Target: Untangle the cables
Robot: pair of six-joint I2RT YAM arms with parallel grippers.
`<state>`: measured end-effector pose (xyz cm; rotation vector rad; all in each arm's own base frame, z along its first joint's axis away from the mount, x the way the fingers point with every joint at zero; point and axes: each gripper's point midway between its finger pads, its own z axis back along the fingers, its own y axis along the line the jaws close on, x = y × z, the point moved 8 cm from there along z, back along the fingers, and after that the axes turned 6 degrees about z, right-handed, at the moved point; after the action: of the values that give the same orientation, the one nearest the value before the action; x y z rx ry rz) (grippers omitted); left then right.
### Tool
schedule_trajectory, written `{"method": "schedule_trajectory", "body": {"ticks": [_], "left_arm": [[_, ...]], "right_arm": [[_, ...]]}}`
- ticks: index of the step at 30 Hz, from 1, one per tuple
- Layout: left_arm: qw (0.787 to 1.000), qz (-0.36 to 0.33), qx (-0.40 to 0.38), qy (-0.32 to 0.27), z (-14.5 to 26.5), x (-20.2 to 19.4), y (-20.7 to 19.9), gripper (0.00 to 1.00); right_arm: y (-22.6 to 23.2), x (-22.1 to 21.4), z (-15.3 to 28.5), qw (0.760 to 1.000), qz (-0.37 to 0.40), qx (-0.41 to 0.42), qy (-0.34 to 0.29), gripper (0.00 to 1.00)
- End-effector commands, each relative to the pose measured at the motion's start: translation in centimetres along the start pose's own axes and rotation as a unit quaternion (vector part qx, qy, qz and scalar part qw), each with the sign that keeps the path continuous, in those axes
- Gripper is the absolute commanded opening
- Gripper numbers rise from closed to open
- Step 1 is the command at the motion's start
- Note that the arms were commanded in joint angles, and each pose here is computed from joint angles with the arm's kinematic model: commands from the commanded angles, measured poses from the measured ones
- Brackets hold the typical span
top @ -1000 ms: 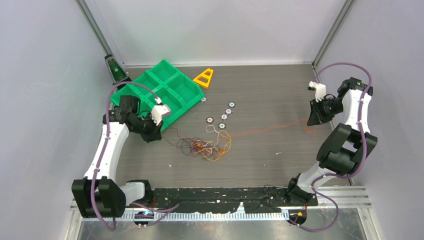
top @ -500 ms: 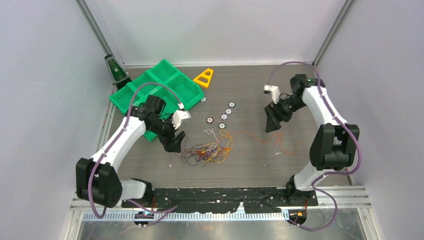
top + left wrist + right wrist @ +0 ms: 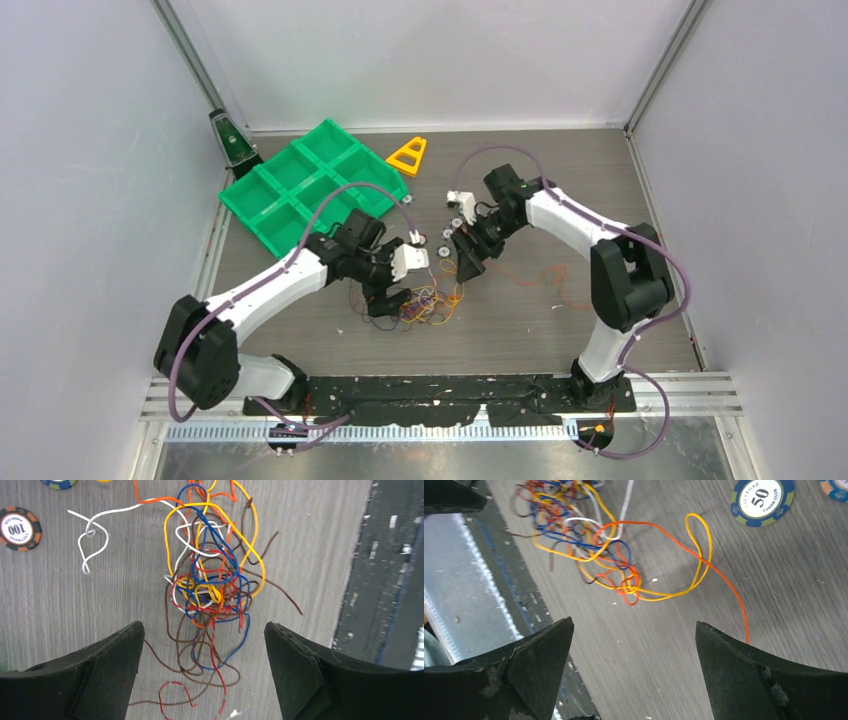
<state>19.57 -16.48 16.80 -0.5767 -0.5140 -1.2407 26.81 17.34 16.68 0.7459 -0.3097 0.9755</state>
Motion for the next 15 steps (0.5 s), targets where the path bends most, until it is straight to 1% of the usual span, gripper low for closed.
{"method": "schedule_trajectory", "body": {"ticks": [1, 2, 3, 5, 6, 7, 8, 10, 11, 12, 13, 14, 15], "left_arm": [[0.998, -0.041, 0.050, -0.001, -2.7, 0.6, 1.3, 0.92], [0.997, -0.046, 0.054, 0.002, -3.3, 0.4, 1.3, 0.91], [0.997, -0.048, 0.062, 0.014, -3.6, 0.5, 1.4, 0.88], [0.996, -0.047, 0.073, 0.026, -3.9, 0.6, 1.6, 0.76], [0.995, -0.050, 0.075, 0.032, -4.1, 0.6, 1.7, 0.67], [0.995, -0.058, 0.077, 0.039, -4.4, 0.6, 1.7, 0.62], [0.993, -0.066, 0.080, 0.051, -4.6, 0.4, 1.8, 0.61], [0.990, -0.086, 0.084, 0.080, -5.5, 0.1, 1.5, 0.61], [0.988, -0.093, 0.085, 0.091, -5.7, -0.1, 1.4, 0.57], [0.987, -0.096, 0.082, 0.099, -5.8, -0.2, 1.2, 0.46], [0.987, -0.093, 0.083, 0.099, -5.8, -0.2, 1.2, 0.31], [0.988, -0.083, 0.091, 0.093, -5.6, 0.0, 1.3, 0.13], [0.990, -0.069, 0.096, 0.083, -5.3, 0.4, 1.2, 0.01]], "right_arm": [[-2.0, 0.2, -2.9, 0.998, 0.001, -0.055, 0.009, 0.98], [-1.8, 0.1, -3.6, 0.999, -0.010, -0.039, 0.013, 0.98], [-1.7, -0.1, -4.3, 0.999, -0.019, -0.028, 0.018, 0.98], [-1.3, -0.4, -5.1, 0.999, -0.047, -0.001, 0.009, 0.98], [-1.0, -0.4, -5.4, 0.998, -0.064, 0.011, 0.004, 0.98], [-1.1, -0.7, -5.7, 0.997, -0.072, 0.014, 0.001, 0.98], [-0.9, -0.9, -5.9, 0.996, -0.084, 0.020, 0.000, 0.98], [-0.8, -0.9, -5.8, 0.995, -0.098, 0.024, -0.010, 0.99], [-1.0, -0.8, -5.4, 0.994, -0.102, 0.022, -0.020, 0.99], [-0.9, -0.9, -5.2, 0.993, -0.113, 0.024, -0.023, 1.00], [-1.0, -0.8, -4.3, 0.992, -0.121, 0.021, -0.035, 1.00], [-1.0, -1.1, -4.0, 0.991, -0.128, 0.020, -0.038, 0.98], [-1.1, -1.2, -2.9, 0.989, -0.134, 0.016, -0.053, 0.97]]}}
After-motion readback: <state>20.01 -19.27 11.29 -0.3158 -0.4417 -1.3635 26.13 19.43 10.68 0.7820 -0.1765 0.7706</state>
